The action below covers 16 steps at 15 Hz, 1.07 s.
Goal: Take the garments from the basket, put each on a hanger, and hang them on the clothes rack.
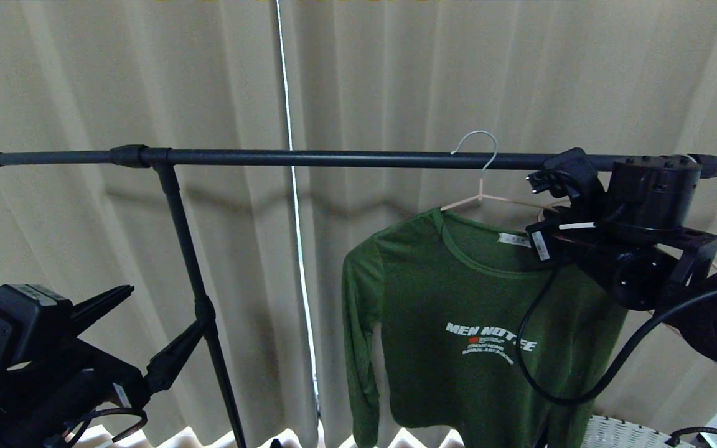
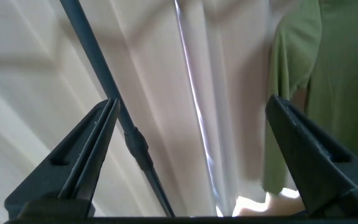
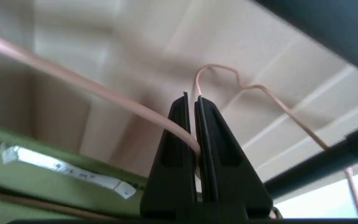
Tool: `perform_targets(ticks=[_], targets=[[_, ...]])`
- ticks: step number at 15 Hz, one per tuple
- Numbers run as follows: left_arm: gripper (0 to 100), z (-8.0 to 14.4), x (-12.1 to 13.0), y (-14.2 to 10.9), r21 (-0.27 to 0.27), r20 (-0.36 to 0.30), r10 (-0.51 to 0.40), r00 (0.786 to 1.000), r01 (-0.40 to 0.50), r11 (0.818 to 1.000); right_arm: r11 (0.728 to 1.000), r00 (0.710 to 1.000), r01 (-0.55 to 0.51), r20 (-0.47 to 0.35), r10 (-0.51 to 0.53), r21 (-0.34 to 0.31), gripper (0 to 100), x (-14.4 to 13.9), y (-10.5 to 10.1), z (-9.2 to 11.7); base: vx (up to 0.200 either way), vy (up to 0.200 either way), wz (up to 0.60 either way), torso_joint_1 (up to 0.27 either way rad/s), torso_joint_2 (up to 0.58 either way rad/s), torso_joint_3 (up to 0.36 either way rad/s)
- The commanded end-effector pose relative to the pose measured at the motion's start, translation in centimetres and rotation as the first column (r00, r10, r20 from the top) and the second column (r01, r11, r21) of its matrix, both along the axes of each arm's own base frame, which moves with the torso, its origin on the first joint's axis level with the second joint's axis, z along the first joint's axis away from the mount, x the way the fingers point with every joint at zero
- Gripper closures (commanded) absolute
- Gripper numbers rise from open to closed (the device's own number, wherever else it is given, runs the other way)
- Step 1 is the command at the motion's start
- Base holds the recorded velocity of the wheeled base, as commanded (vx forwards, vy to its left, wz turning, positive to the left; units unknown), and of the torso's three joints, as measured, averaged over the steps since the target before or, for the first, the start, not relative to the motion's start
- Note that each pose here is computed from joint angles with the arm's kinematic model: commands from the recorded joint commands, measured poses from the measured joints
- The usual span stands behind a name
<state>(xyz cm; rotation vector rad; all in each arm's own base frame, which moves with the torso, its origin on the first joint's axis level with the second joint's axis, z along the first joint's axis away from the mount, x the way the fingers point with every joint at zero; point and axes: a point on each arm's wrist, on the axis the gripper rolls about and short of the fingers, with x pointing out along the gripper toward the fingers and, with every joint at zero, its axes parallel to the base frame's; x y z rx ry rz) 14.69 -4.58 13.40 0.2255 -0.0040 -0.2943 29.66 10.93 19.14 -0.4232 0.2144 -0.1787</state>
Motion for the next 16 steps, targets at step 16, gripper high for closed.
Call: perform_targets(ticks=[16], targets=[[0,0.1,-0.1,-0.1,0.000,0.006,-0.005,1.000,0.005,1.000,0.988,0.988,0.150,-0.034,-0.151,-0.034,100,1.7,0.6,-2.3,0.000,0.000,0.00,0.000,0.00,0.000]])
